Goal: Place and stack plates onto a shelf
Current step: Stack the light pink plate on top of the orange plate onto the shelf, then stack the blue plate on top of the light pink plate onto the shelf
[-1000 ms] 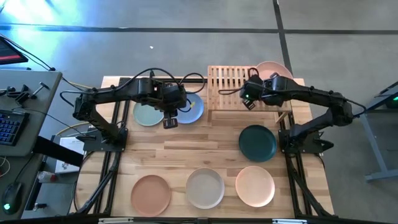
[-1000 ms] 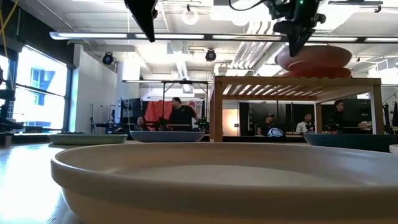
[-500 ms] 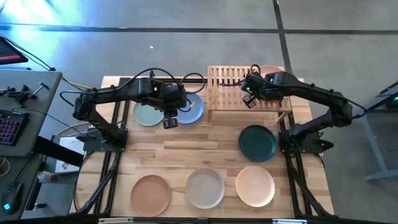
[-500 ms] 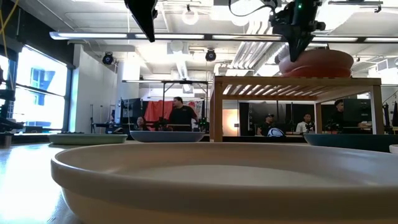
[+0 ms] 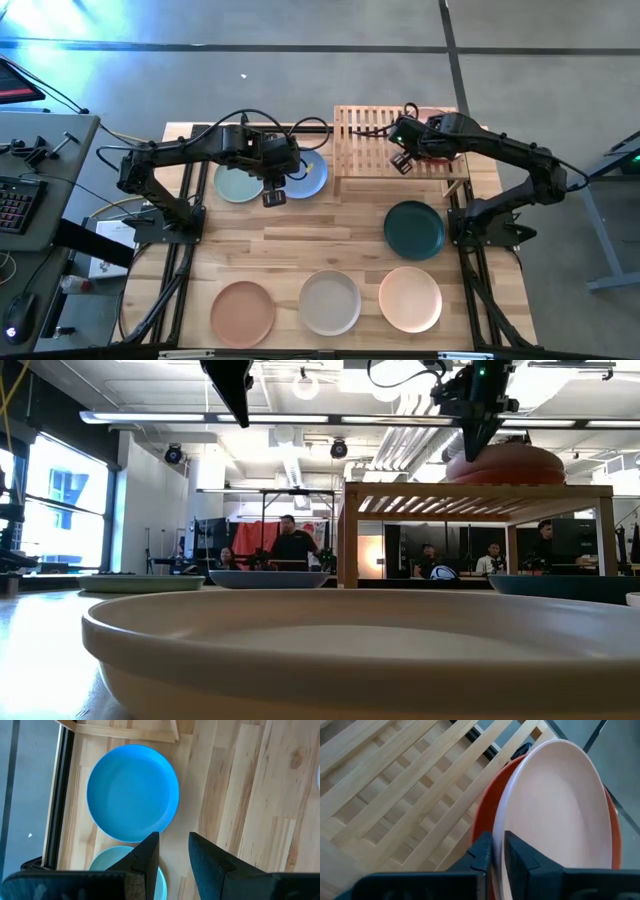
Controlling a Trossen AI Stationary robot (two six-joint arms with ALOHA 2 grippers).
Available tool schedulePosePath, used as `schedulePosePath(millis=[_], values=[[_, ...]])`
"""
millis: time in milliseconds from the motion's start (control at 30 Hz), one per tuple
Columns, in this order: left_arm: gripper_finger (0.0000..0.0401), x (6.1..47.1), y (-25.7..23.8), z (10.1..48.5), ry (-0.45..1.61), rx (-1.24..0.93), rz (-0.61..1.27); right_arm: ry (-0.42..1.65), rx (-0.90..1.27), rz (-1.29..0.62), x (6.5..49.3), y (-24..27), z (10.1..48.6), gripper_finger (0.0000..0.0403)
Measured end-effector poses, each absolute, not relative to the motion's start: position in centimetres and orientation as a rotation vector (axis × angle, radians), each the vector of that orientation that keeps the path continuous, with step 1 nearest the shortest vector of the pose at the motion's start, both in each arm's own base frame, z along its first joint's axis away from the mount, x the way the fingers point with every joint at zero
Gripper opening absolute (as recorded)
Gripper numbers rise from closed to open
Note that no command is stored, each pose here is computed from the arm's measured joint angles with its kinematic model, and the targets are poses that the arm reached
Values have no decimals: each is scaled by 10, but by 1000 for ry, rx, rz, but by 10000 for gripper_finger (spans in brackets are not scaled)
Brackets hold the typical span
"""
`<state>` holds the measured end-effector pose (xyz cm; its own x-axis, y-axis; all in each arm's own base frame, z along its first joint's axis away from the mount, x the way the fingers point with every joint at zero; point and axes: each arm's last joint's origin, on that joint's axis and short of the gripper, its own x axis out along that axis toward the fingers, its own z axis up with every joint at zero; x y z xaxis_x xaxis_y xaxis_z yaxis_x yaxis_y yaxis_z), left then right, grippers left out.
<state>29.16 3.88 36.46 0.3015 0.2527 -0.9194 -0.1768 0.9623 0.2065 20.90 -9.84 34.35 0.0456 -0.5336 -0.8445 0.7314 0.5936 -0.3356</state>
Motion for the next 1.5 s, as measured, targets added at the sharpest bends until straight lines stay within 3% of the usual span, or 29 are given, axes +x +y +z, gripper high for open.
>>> schedulePosePath(millis=[333, 800, 1300, 1500], values=[[94, 292, 39, 365, 1232, 71, 285, 1175, 207, -975, 209, -98, 344, 71], [94, 292, 39, 365, 1232, 70, 285, 1081, 266, -964, 210, -99, 366, 71], [94, 289, 39, 364, 1256, 71, 284, 1134, 478, -975, 197, -125, 350, 71], [94, 285, 38, 356, 1326, 36, 308, 1045, 499, -940, 200, -119, 371, 71]])
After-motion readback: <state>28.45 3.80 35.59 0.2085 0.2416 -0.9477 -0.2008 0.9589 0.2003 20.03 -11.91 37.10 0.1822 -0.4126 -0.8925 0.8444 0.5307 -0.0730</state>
